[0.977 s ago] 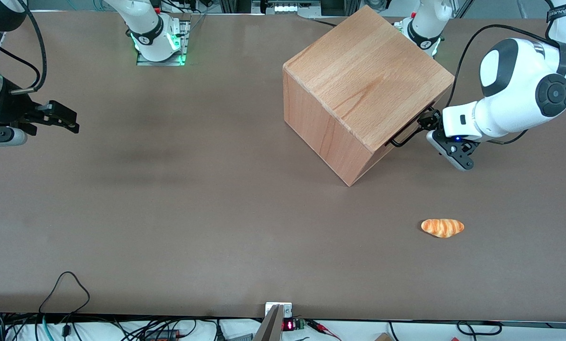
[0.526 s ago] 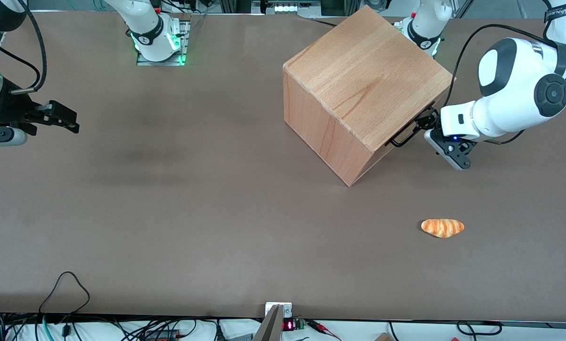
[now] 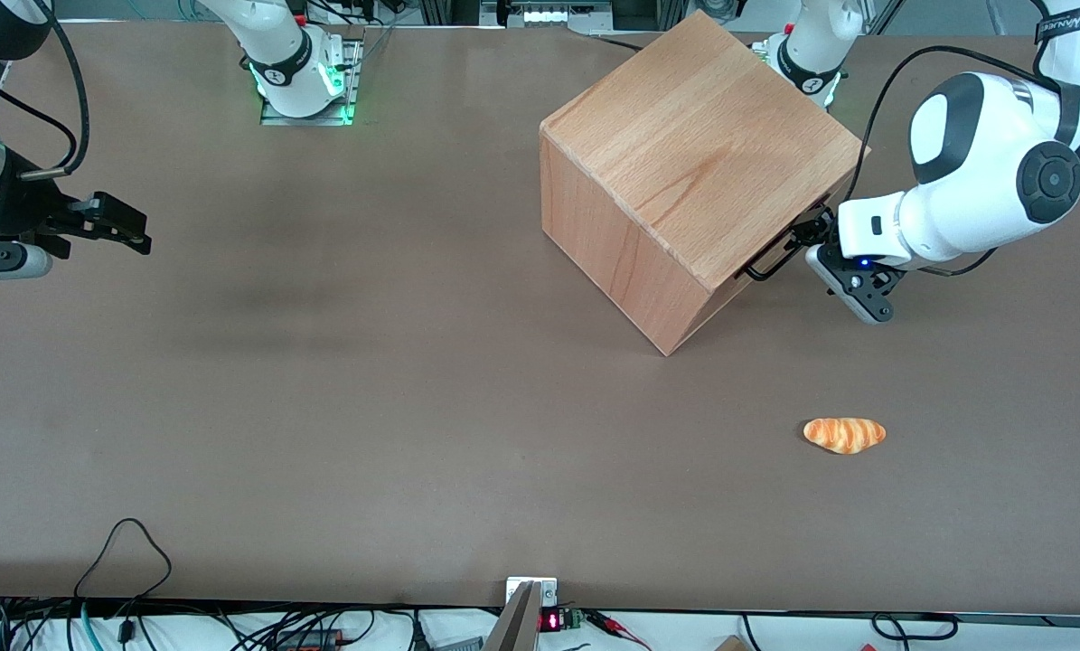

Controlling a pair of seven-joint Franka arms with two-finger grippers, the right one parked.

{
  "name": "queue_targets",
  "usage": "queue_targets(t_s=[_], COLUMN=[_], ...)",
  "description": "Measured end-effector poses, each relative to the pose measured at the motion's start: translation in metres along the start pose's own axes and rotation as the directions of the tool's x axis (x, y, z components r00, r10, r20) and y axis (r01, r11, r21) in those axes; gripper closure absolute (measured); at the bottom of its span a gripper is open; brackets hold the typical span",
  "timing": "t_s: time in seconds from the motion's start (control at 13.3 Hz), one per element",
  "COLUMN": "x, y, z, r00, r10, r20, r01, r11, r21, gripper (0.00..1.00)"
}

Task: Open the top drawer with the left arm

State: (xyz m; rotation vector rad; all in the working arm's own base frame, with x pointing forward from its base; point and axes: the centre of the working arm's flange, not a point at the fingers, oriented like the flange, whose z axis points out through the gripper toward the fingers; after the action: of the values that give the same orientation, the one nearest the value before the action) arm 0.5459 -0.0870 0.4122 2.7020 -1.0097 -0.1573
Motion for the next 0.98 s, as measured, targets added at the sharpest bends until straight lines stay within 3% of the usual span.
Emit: queue_targets(t_s=[0.98], x=[-0.001], y=[-0.006], z=[0.025], r00=[0.999], r10=[-0.006], r20=[0.038], r01=[0.007], r11=[1.0], r21=[-0.029], gripper=[0.0])
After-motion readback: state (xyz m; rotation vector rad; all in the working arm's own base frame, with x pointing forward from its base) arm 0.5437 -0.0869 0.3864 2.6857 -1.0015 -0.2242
